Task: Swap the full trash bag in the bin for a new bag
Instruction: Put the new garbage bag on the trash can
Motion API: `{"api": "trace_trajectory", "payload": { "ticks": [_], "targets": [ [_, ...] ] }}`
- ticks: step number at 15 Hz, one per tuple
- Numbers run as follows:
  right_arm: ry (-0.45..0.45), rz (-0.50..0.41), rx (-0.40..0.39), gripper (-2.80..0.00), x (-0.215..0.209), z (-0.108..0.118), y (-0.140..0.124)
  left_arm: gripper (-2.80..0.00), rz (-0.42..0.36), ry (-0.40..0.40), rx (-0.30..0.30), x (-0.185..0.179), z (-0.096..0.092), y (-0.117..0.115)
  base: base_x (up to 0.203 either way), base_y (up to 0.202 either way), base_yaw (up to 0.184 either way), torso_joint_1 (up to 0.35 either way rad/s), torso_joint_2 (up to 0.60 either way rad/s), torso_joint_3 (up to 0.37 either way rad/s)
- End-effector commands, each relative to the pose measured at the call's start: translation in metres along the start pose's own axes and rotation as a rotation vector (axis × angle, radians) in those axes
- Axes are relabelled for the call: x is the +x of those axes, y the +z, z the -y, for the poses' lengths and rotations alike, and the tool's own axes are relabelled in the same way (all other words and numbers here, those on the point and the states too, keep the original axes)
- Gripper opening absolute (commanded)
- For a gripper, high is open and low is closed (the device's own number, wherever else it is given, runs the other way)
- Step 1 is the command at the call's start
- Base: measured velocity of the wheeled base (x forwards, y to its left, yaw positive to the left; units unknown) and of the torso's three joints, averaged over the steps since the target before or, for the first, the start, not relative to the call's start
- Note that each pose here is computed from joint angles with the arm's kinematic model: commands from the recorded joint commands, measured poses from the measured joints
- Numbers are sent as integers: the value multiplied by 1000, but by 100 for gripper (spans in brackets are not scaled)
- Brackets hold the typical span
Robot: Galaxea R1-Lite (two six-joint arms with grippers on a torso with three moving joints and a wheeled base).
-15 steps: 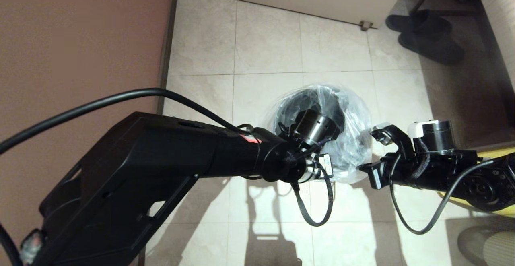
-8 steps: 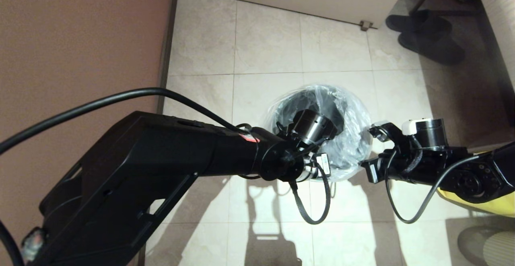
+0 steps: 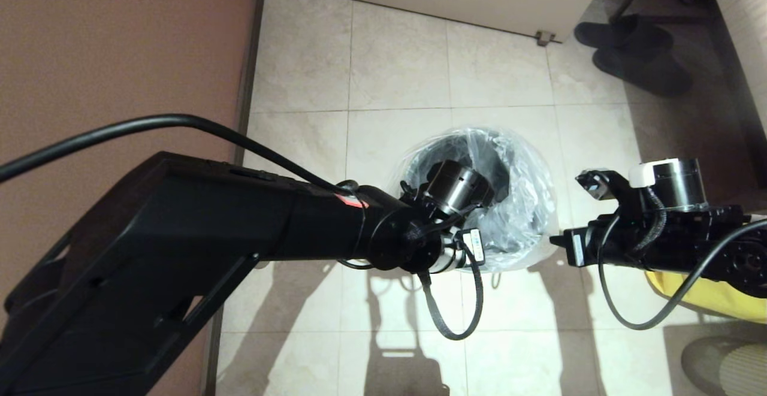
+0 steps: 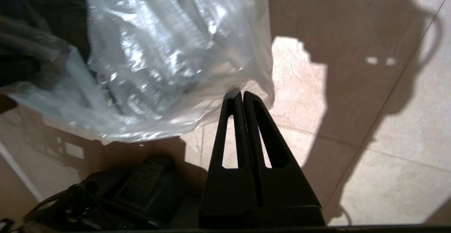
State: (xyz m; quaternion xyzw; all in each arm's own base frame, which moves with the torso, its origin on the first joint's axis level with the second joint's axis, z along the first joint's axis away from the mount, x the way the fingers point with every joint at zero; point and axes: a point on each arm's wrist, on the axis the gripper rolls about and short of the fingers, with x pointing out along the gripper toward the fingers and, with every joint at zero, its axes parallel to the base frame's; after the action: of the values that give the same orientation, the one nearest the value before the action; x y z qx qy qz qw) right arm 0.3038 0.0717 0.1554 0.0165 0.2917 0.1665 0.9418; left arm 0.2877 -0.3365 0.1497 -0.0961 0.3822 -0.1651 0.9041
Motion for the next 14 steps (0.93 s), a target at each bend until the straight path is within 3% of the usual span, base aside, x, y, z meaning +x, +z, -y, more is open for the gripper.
{"api": "trace_trajectory", "payload": {
  "ticks": [1, 7, 10, 14],
  "targets": [
    [3, 34, 25, -280, -24, -3, 7, -280, 24, -13, -14, -14, 0, 7, 0, 0, 0, 0, 0, 0],
    [19, 43, 82, -280, -54, -10, 12, -280, 54, -38, -20, -45, 0, 14, 0, 0, 0, 0, 0, 0],
    [58, 63, 85, -280, -53, -23, 20, -280, 28, -7, -16, -43, -10, 7, 0, 0, 0, 0, 0, 0],
    [53, 75, 85, -280, -55, -23, 23, -280, 10, 7, -13, -35, -18, -3, 0, 0, 0, 0, 0, 0]
  ]
}}
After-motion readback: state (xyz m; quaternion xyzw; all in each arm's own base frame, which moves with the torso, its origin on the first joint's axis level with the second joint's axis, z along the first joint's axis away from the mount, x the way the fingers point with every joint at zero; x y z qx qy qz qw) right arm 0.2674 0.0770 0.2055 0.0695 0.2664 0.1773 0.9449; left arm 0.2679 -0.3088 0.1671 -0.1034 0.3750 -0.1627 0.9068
